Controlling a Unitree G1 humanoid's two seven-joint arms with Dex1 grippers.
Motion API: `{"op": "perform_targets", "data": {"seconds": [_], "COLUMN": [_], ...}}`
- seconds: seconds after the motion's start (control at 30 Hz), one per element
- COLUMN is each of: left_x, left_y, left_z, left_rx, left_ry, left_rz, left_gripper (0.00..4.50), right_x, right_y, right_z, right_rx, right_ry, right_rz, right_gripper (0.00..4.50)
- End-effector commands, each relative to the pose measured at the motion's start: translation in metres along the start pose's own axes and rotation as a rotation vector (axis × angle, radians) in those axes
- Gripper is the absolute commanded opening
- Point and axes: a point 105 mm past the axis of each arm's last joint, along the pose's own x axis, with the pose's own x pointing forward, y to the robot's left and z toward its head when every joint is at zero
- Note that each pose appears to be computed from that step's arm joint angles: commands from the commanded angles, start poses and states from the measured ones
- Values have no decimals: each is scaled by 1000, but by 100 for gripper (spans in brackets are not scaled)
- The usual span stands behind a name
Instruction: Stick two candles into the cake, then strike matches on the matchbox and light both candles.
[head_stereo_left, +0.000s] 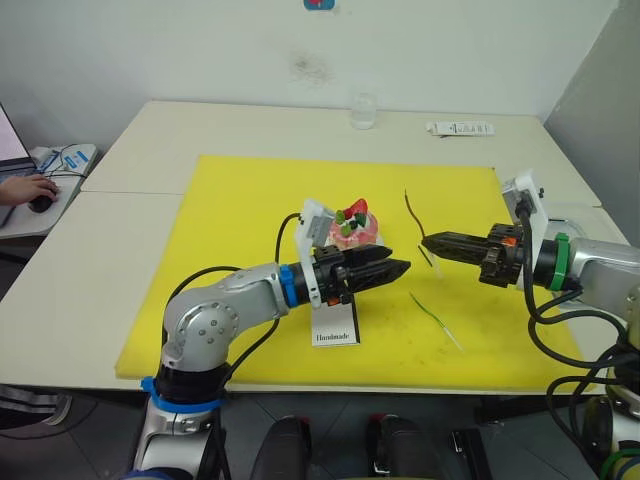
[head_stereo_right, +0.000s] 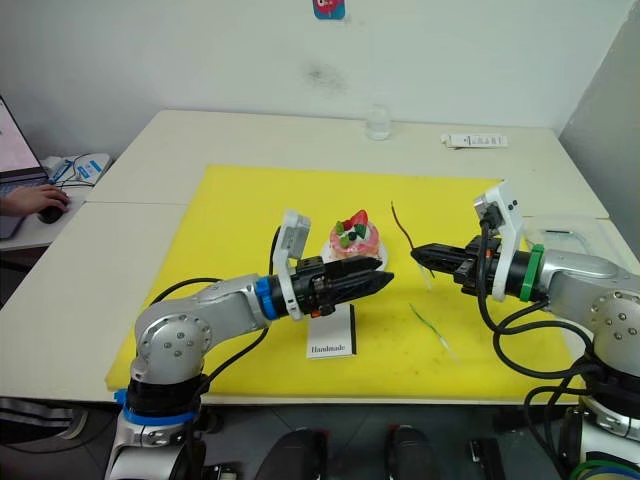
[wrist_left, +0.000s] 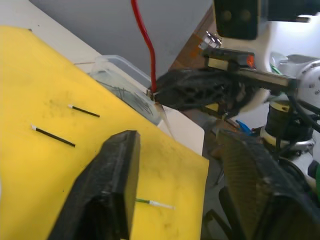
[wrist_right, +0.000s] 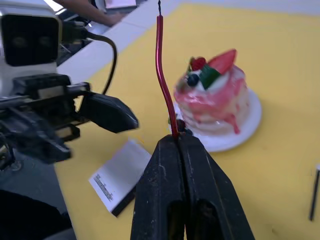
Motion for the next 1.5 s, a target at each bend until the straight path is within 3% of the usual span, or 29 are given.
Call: {"op": "perform_targets", "data": {"seconds": [0.03, 0.23, 0.4, 0.53, 0.87, 1.5], "left_x": [6, 15, 19, 17, 4, 16], "left_y": [-2, -1, -7, -17, -12, -15], "left_z": [7, 7, 12, 18, 24, 24], "left_rx": [15, 18, -1, -22, -48, -41], "left_ry": [-12, -21, -42, -71, -82, -94], "left_rz": [-4, 1, -31, -83, -77, -65], "left_gripper": [272, 272, 130, 130, 130, 130], "right_x": [-2, 1, 3, 3, 2, 7], "right_y": [12, 20, 25, 26, 20, 25], "right_z": [20, 23, 25, 24, 23, 25], "right_rx": [-78, -102, -98, -97, -101, -97], "right_ry": [-86, -118, -128, -123, -113, -123], "right_rz": [6, 17, 29, 32, 18, 45], "right_gripper": [0, 0, 0, 0, 0, 0]}}
